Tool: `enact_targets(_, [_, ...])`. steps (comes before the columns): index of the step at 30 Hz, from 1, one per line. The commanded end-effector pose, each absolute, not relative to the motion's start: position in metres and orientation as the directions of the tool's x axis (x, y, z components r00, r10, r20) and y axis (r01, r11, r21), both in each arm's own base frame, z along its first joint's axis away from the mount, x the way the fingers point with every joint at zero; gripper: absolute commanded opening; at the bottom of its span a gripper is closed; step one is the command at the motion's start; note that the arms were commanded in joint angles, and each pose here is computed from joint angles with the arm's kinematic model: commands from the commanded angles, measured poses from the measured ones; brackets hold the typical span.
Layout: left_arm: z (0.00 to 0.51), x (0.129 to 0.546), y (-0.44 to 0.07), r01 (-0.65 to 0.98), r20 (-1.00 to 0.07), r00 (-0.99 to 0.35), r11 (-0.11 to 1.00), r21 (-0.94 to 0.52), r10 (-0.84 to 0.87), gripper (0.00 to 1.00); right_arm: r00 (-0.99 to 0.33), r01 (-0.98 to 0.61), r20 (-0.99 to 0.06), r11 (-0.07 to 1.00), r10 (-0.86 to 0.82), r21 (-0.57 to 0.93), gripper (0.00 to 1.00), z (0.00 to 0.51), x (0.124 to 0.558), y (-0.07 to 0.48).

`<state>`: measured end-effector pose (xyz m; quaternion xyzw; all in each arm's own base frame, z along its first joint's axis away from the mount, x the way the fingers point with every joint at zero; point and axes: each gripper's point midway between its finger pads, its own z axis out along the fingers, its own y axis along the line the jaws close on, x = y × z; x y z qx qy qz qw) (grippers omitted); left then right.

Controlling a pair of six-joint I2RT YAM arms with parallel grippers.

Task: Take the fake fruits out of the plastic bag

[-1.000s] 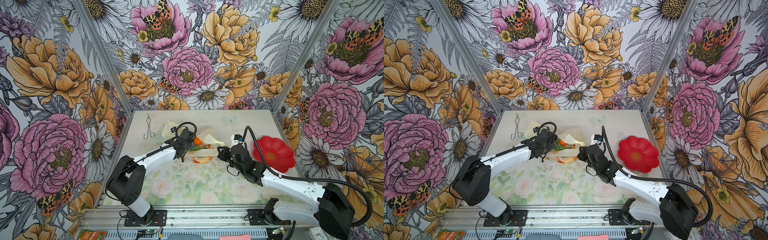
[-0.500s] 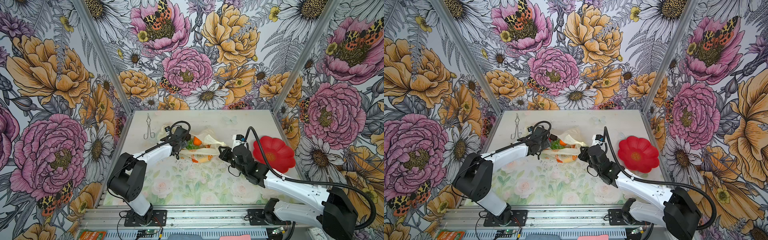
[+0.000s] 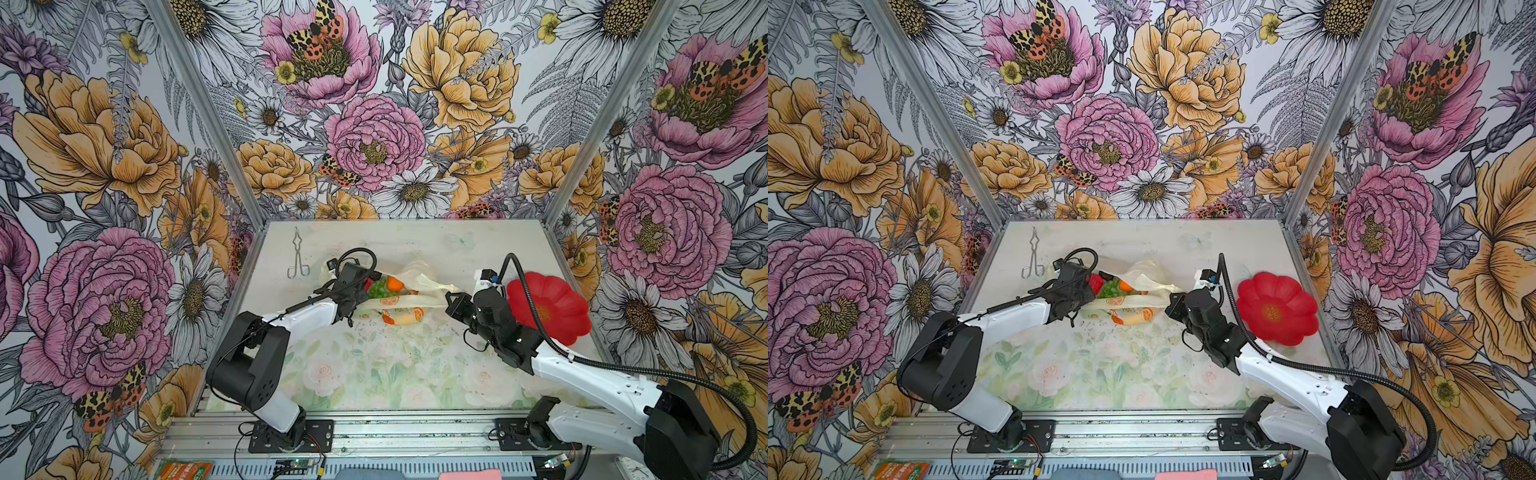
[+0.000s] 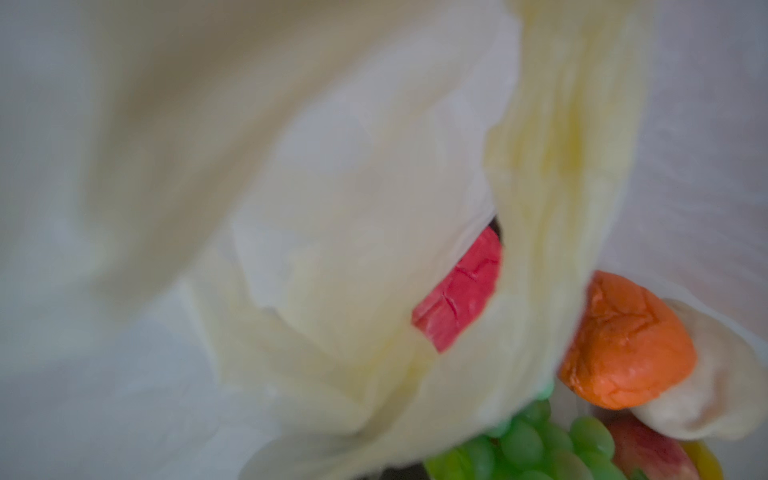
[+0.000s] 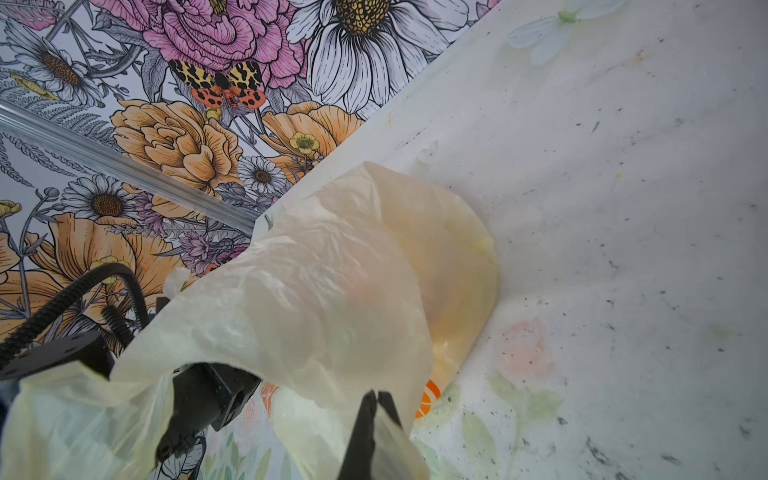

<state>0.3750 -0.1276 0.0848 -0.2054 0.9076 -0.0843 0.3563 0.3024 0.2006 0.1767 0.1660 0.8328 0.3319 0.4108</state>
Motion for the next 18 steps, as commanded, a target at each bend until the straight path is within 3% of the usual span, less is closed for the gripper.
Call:
enact_targets(1, [0.123, 0.373, -0.140, -0.171, -0.694, -0.601, 0.912, -0.372, -0.396, 0.00, -0.615, 0.014, -0.542, 0.695, 0.573, 0.719, 0.00, 0.182, 0.308, 0.192])
enact_targets(7, [0.150, 0.336, -0.149, -0.001, -0.767, -0.556, 0.923, -0.384, -0.320, 0.00, -0.622, 0.132, -0.481, 0.688, 0.618, 0.714, 0.00, 0.159, 0.340, 0.155])
enact_targets(10, [0.154, 0.324, -0.145, 0.035, -0.781, -0.540, 0.919, -0.392, -0.313, 0.00, -0.633, 0.083, -0.546, 0.749, 0.549, 0.658, 0.00, 0.171, 0.344, 0.157])
enact_targets(14, [0.154, 0.316, -0.145, 0.064, -0.777, -0.563, 0.922, -0.381, -0.282, 0.00, -0.623, -0.067, -0.680, 0.839, 0.387, 0.540, 0.33, 0.205, 0.330, 0.171])
enact_targets(18, [0.159, 0.315, -0.146, 0.081, -0.780, -0.568, 0.926, -0.369, -0.262, 0.00, -0.577, -0.192, -0.801, 0.927, 0.159, 0.322, 0.54, 0.234, 0.299, 0.178])
